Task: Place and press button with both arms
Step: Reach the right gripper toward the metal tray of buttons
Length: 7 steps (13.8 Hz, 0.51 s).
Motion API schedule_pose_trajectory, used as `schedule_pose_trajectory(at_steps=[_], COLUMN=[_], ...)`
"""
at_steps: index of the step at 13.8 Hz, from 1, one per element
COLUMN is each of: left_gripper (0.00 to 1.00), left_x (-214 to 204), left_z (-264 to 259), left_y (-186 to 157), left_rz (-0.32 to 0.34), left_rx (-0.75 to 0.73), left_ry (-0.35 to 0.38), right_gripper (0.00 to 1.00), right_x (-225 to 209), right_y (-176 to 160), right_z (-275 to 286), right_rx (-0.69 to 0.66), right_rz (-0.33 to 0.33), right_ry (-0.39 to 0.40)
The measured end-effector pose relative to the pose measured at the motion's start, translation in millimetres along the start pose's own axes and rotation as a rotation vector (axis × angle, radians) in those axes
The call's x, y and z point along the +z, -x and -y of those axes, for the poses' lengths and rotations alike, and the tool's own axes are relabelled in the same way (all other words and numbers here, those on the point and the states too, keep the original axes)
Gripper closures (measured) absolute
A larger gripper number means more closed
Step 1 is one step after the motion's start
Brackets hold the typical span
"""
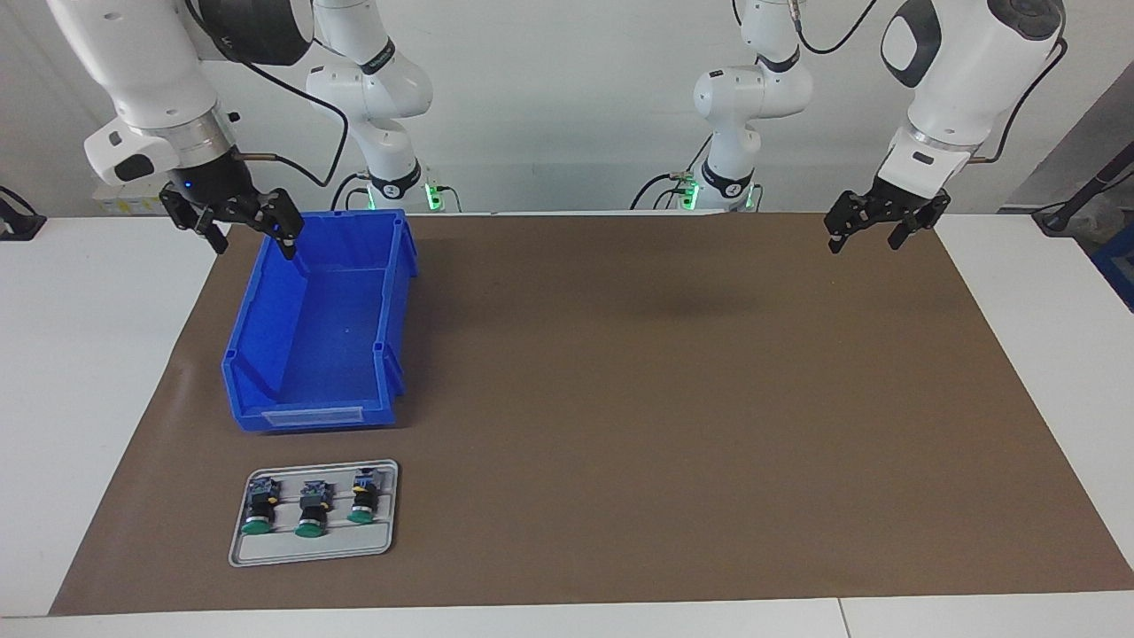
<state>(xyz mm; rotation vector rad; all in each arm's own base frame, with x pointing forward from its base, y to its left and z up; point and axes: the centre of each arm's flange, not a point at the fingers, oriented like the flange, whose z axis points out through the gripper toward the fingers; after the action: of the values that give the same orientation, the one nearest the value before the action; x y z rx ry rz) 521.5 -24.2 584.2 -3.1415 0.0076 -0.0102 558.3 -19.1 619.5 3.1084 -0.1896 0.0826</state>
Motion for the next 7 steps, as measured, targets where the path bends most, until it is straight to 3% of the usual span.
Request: schedule_pose_trajectory(at_steps=[7], left_gripper=[0.00], left_x=[0.0], left_z=[0.0], left_y=[0.0], left_rz=[0.000], left_rx=[0.000], left_ry=[0.000], right_gripper=[0.05], right_x=[82.7], right_y=[-64.6], right_z=[11.9], right_rx=[-0.003], right_rz=[-0.040], right_ry=[-0.009])
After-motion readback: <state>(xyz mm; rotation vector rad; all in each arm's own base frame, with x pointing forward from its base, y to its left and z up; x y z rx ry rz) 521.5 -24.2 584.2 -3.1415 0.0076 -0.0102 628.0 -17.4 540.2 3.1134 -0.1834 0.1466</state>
